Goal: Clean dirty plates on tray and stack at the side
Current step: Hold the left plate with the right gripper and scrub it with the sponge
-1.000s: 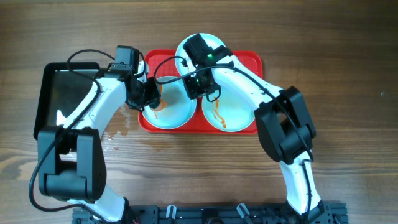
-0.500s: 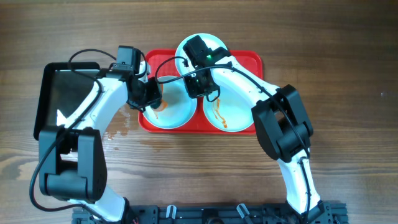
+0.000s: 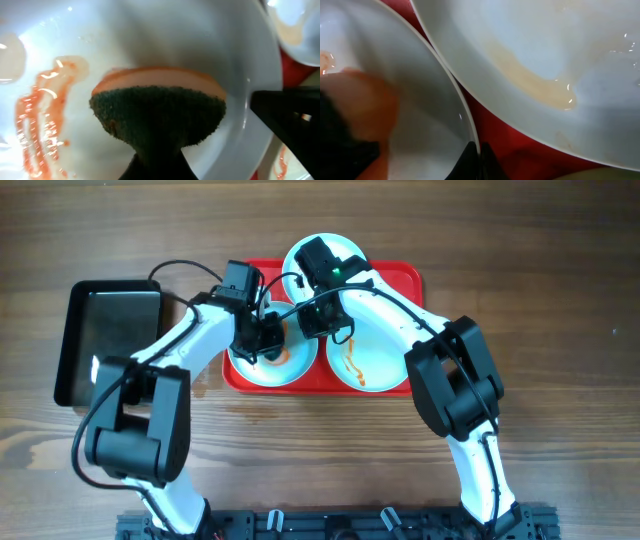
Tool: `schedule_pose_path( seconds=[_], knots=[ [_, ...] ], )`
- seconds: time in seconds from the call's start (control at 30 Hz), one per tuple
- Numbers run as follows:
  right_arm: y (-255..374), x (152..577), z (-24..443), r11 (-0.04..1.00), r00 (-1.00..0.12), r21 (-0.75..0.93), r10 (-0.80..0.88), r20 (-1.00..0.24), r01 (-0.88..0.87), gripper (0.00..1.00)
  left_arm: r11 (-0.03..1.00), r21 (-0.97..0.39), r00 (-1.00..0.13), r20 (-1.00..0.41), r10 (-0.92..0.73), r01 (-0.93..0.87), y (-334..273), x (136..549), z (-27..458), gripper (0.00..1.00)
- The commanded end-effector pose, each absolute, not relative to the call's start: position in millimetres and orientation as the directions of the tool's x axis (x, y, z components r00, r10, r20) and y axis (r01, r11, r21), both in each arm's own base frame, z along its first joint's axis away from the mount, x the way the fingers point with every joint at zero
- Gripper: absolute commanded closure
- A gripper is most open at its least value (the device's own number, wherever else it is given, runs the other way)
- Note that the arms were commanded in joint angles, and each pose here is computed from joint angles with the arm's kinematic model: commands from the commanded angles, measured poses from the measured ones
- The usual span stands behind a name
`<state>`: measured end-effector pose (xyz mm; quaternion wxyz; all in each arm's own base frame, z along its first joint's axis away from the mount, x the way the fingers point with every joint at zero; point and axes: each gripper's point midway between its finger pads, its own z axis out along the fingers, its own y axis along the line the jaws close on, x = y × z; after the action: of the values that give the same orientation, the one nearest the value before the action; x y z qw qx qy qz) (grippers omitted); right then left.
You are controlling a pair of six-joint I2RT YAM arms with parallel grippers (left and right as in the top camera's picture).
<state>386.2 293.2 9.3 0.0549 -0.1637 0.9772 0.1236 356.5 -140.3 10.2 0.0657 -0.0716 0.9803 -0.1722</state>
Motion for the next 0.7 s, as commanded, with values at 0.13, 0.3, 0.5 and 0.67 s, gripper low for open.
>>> schedule_pose_path(
  seconds=[0.13, 0.3, 0.5, 0.67],
  knots=[
    [288.4, 378.3, -2.8, 0.927, -0.951, 0.216, -0.295, -0.092, -0.308, 0.96, 0.98, -0.106, -0.977, -0.113, -0.179, -0.168, -103.4, 351.4, -18.2, 0.96],
    [286.3, 376.5, -3.4, 0.929, -0.952, 0.209, -0.295, -0.083, -0.306, 0.96, 0.968, 0.151, -0.967, -0.186, -0.172, -0.201, -56.6, 352.5, -15.7, 0.96],
    [285.6, 375.5, -3.5, 0.929, -0.952, 0.208, -0.295, -0.078, -0.305, 0.96, 0.948, 0.238, -0.96, -0.233, -0.155, -0.211, -40.2, 357.4, -6.4, 0.96],
    [285.7, 375.1, -3.5, 0.929, -0.953, 0.209, -0.295, -0.076, -0.304, 0.96, 0.986, -0.005, -0.964, -0.209, -0.165, -0.168, -85.9, 360.8, 9.8, 0.96]
  ],
)
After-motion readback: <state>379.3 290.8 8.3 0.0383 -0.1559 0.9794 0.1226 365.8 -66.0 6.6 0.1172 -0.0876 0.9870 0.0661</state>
